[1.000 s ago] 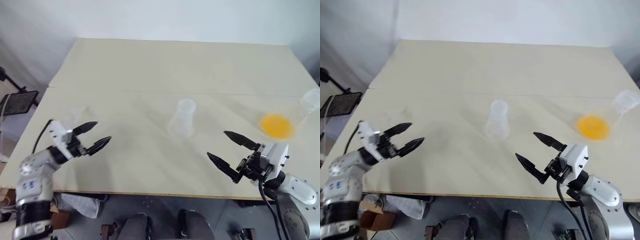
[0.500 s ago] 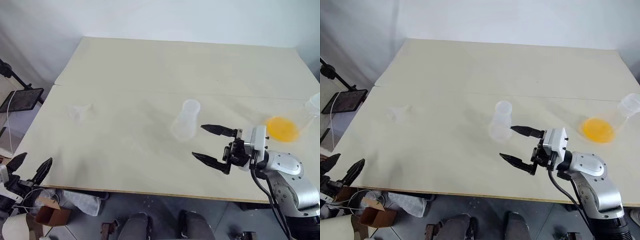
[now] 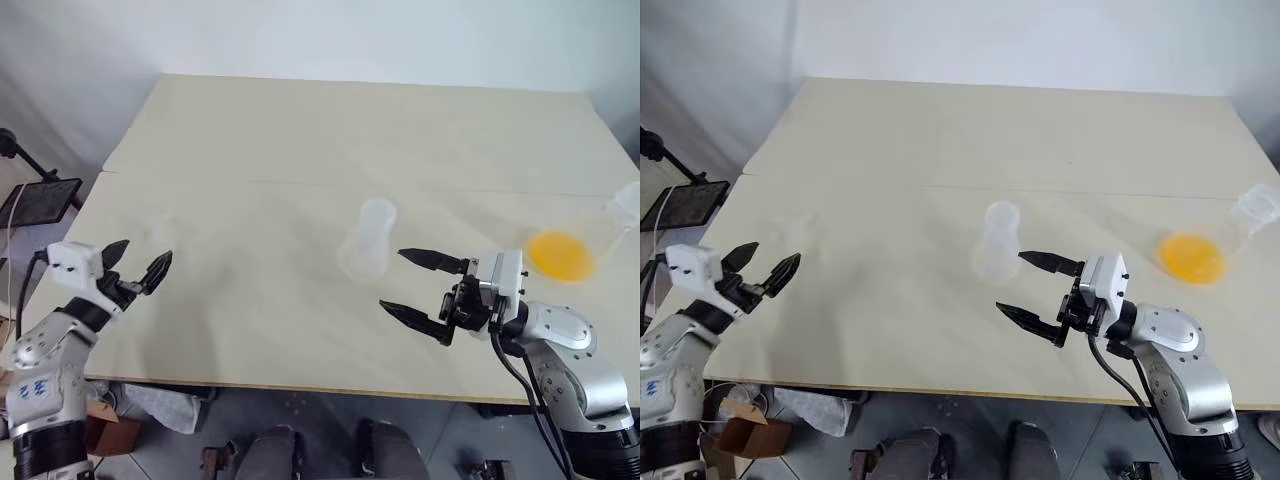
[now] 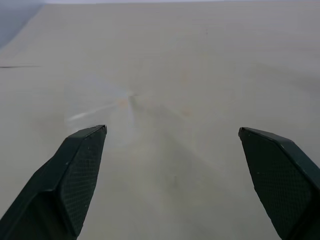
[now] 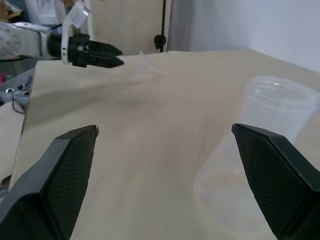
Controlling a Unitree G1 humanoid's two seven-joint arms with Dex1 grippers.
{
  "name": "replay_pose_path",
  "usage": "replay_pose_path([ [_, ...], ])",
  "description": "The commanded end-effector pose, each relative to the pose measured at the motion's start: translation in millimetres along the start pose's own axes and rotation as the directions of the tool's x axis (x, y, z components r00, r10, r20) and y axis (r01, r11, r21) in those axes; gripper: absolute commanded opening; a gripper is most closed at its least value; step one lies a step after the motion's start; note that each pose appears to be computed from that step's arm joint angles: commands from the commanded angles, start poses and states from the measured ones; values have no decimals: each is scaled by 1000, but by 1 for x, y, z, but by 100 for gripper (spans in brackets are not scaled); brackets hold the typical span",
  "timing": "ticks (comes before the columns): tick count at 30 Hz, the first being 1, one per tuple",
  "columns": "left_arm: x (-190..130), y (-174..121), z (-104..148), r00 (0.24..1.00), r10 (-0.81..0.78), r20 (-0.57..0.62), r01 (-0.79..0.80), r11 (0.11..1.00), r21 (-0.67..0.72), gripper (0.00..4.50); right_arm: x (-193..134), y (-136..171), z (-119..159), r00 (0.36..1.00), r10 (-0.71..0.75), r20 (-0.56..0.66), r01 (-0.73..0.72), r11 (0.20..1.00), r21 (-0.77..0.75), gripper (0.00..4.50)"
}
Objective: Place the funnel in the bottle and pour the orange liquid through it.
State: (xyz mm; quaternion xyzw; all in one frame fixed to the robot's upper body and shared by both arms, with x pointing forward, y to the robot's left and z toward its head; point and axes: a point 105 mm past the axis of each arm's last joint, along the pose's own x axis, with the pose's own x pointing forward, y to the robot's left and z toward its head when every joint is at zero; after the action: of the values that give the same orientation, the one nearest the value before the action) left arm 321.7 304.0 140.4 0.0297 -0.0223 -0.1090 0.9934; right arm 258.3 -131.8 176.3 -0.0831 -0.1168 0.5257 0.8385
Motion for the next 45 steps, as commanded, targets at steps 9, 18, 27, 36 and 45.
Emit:
replay_pose_path([
  [9, 49, -5, 0, 999, -5, -46, 5, 1000, -6, 449, -3, 4, 10, 998, -50, 25, 51, 998, -37, 450],
  [18, 54, -3, 1, 999, -9, -51, 8, 1000, -13, 224, -5, 6, 9, 997, -68, 28, 69, 997, -36, 450],
  [27, 56, -5, 2, 999, -32, -33, 32, 999, -8, 2, -7, 6, 7, 996, -85, 25, 86, 996, -35, 450],
  [36, 35, -36, 95, 884, -435, 171, 395, 891, 225, 2, -21, 4, 5, 990, -138, -6, 137, 989, -49, 450],
  [45, 66, -134, 165, 540, -839, -62, 698, 405, 591, 2, -41, 5, -1, 974, -218, -57, 215, 975, -48, 450],
])
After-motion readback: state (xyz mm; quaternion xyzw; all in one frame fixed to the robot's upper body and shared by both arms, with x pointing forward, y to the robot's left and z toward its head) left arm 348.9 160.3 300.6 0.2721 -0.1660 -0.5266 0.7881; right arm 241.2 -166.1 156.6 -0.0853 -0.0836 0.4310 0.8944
